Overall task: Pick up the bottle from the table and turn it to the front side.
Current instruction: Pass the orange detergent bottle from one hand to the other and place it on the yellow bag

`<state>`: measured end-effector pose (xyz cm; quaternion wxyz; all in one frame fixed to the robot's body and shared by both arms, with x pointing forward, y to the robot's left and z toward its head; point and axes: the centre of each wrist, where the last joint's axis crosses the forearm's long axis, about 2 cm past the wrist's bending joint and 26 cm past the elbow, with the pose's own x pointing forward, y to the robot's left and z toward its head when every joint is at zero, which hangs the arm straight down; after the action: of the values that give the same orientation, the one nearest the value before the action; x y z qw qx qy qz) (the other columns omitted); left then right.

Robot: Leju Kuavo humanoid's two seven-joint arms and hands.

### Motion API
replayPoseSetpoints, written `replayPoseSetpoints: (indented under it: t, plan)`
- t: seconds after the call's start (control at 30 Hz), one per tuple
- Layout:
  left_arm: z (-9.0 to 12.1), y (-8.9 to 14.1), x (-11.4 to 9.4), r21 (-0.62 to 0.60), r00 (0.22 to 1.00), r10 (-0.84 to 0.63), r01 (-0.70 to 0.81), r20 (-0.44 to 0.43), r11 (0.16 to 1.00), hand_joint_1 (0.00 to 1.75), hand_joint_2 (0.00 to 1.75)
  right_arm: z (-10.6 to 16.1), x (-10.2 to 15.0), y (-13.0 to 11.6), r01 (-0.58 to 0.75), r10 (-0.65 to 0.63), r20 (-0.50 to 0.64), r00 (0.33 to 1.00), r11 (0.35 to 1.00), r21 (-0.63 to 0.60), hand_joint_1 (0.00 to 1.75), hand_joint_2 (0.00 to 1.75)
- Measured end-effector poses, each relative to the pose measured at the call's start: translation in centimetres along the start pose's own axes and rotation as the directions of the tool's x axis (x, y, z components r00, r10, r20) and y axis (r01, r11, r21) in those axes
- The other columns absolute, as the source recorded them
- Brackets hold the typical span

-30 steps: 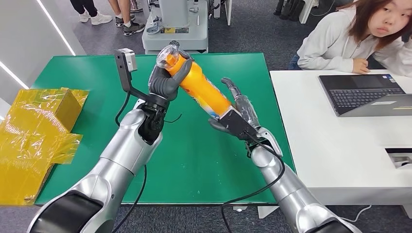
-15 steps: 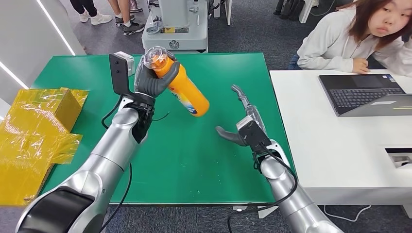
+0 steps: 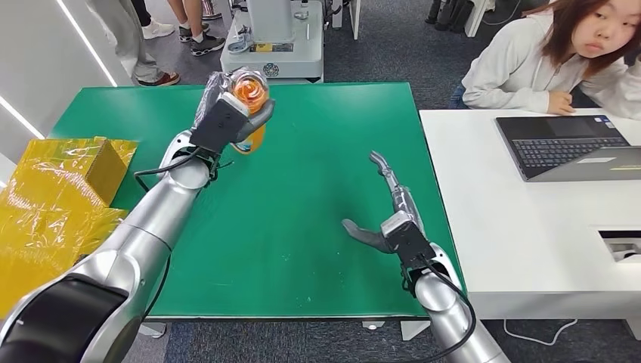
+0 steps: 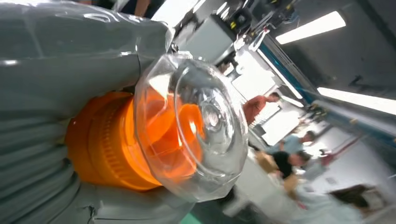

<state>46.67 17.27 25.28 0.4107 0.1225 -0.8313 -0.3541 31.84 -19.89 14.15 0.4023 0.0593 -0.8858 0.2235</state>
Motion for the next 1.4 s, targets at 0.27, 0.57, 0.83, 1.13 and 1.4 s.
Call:
replayPoseSetpoints:
  t: [0.27, 0.57, 0.83, 1.13, 1.4]
  plan:
    - [0.9, 2.0, -1.7, -0.027, 0.926, -0.376, 0.376, 0.009, 0.926, 1.75, 1.75, 1.8, 0.3, -0.6, -0.010, 0.010, -0.012, 1.000, 0.999, -0.040, 0.00, 1.75]
    - [2.6, 6.3, -4.5, -0.068, 0.774, -0.633, 0.632, 0.006, 0.772, 1.75, 1.75, 4.0, 0.7, -0.9, -0.023, 0.020, -0.032, 0.999, 0.996, -0.087, 0.00, 1.75]
    - [5.4, 9.9, -7.2, -0.129, 0.575, -0.818, 0.812, 0.010, 0.569, 1.75, 1.75, 5.2, 1.2, -1.0, -0.026, 0.022, -0.041, 0.999, 0.993, -0.112, 0.00, 1.75]
    - [7.9, 12.8, -9.2, -0.207, 0.357, -0.934, 0.915, 0.019, 0.346, 1.75, 1.75, 5.3, 1.5, -1.2, -0.003, 0.000, -0.020, 1.000, 0.990, -0.138, 0.00, 1.75]
    - [9.1, 15.5, -9.8, -0.256, 0.194, -0.980, 0.950, 0.042, 0.178, 1.75, 1.75, 5.4, 1.6, -1.2, 0.026, -0.027, -0.004, 1.000, 0.985, -0.171, 0.00, 1.75]
